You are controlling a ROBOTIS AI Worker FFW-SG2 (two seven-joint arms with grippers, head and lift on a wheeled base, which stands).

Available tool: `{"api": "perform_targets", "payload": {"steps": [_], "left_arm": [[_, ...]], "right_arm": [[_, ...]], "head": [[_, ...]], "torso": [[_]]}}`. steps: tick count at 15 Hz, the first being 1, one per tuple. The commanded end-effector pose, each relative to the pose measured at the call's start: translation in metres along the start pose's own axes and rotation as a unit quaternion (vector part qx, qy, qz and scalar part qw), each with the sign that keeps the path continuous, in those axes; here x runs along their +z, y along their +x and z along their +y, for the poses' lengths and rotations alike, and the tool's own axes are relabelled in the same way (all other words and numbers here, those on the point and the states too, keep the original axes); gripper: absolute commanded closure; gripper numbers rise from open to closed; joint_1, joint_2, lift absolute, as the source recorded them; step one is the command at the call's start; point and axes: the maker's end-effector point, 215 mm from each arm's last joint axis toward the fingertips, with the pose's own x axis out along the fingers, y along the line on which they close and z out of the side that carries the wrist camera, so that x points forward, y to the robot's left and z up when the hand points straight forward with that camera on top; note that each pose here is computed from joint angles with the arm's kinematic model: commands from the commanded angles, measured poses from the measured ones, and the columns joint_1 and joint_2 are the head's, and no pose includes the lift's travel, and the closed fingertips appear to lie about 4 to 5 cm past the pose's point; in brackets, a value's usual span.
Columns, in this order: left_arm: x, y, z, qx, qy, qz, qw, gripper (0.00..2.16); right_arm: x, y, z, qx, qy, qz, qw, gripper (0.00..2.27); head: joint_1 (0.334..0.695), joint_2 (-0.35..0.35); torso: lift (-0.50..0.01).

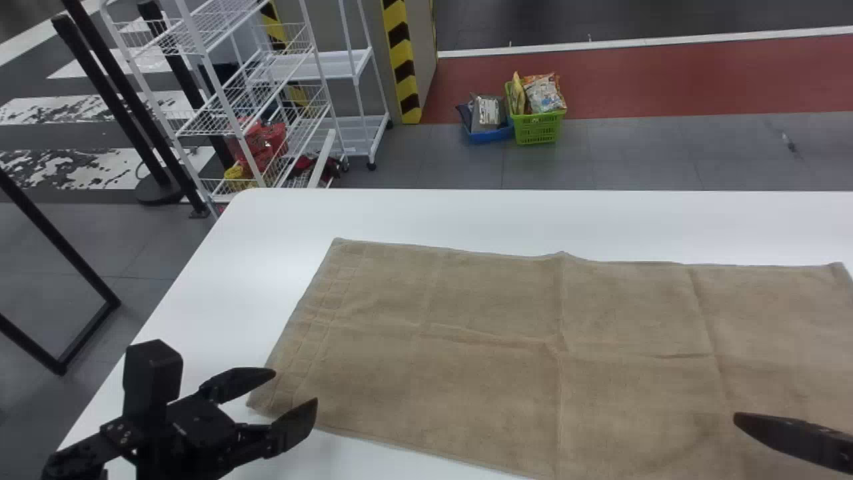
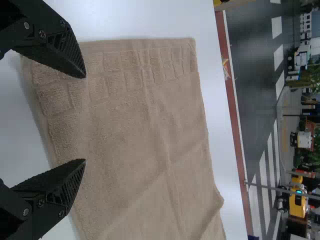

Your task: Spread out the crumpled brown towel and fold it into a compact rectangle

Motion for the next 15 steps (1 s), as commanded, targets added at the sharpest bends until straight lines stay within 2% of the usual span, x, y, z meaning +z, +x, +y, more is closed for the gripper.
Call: {"api": "perform_targets", "payload": {"steps": [1,5,10,15], "left_arm": [[-0.007,0.017,-0.005,-0.009,-0.003,0.014,0.9999,0.27],[-0.019,0.026,-0.003,-0.010,-0.001,0.034,0.9994,0.27],[-0.033,0.010,0.005,-0.005,-0.010,0.050,0.9987,0.27],[-0.031,-0.005,-0.001,-0.004,-0.001,0.050,0.9987,0.27]], "right_arm": [[-0.002,-0.002,0.000,0.001,0.003,0.000,1.000,1.41],[-0.003,-0.004,-0.002,0.000,0.006,-0.001,1.000,1.41],[-0.002,-0.004,-0.002,-0.001,0.006,-0.002,1.000,1.41],[-0.002,-0.003,-0.002,0.002,0.007,-0.003,1.000,1.41]], "head": [[0.695,0.200],[0.695,0.177],[0.695,0.186],[0.695,0.209]], "torso": [[-0.127],[-0.127],[-0.127],[-0.127]]}}
